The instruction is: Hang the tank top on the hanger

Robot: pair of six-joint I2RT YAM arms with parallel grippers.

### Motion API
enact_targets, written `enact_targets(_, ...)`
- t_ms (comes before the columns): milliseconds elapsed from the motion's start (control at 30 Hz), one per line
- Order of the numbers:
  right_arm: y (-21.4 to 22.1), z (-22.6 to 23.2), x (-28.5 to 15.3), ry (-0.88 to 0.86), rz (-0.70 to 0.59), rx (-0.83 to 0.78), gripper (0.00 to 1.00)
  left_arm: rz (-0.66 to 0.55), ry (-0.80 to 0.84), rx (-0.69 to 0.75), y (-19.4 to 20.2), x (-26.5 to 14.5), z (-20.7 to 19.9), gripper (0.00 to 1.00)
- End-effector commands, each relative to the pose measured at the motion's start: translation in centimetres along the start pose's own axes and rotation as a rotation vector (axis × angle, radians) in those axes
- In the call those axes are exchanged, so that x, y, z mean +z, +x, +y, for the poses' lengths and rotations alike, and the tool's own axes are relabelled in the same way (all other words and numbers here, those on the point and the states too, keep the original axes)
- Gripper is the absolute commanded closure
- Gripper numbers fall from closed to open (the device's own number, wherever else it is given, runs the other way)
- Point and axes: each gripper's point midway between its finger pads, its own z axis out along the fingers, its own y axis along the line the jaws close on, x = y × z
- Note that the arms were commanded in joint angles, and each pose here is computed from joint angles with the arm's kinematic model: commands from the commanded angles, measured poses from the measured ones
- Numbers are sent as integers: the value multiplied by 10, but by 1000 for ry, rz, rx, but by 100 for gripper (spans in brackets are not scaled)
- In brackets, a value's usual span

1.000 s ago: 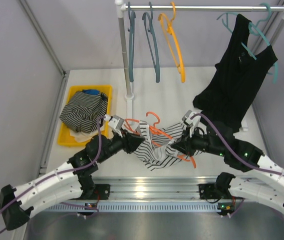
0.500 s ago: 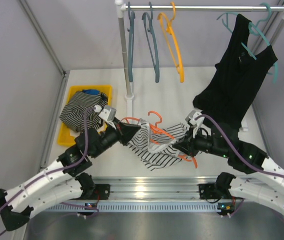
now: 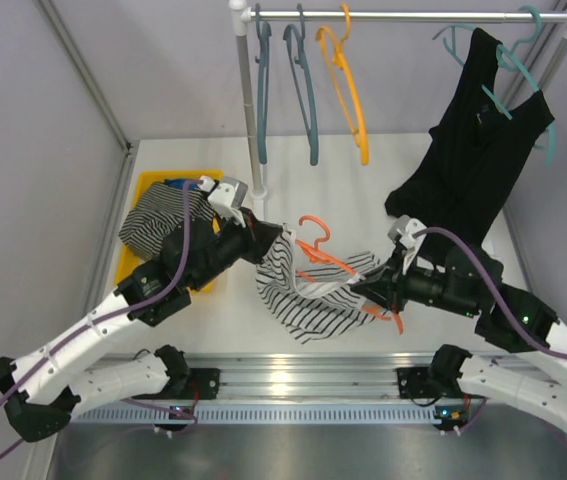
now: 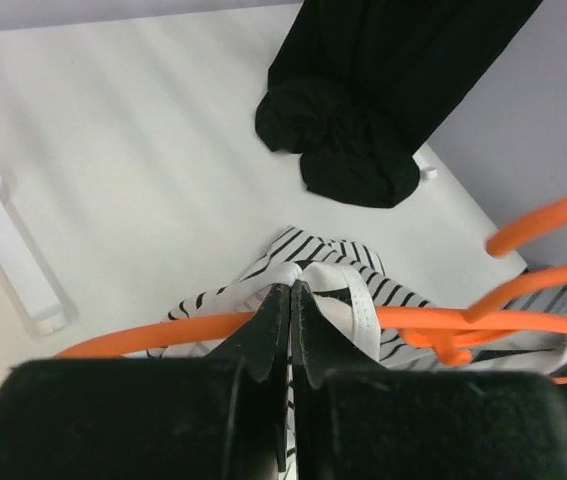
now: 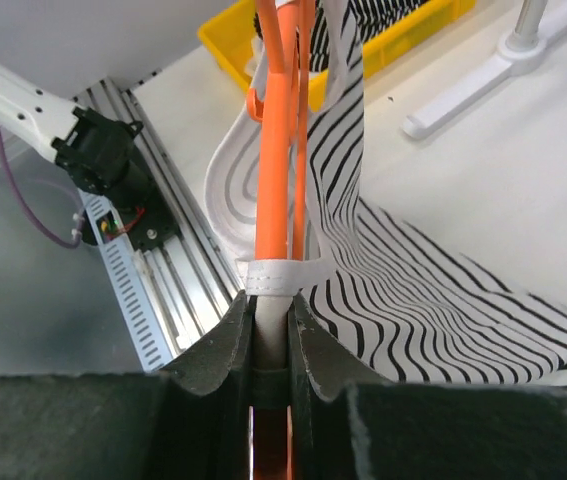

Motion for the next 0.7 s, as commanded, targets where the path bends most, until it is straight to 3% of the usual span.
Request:
enact_targets(0,-60,24,-31,-68,-175,-34,100,-57,-2,31,-38,-9,-6,100)
enact_targets(167,-81,29,-46,-68,-215,-46,100,-83,13,49,-65,-13,-18,100)
enact_targets(333,-104,27,-57,-31,-274,-46,100,-118,57,66,-90,-18,-32,73)
enact_targets(467,-123,29,-66,-23,-339,-34,100,-120,89,86,-99,-17,-41,59)
enact_targets(667,-146,21,-87,48,-430,-4,100,-188,121,95,-129,-34,-52,55)
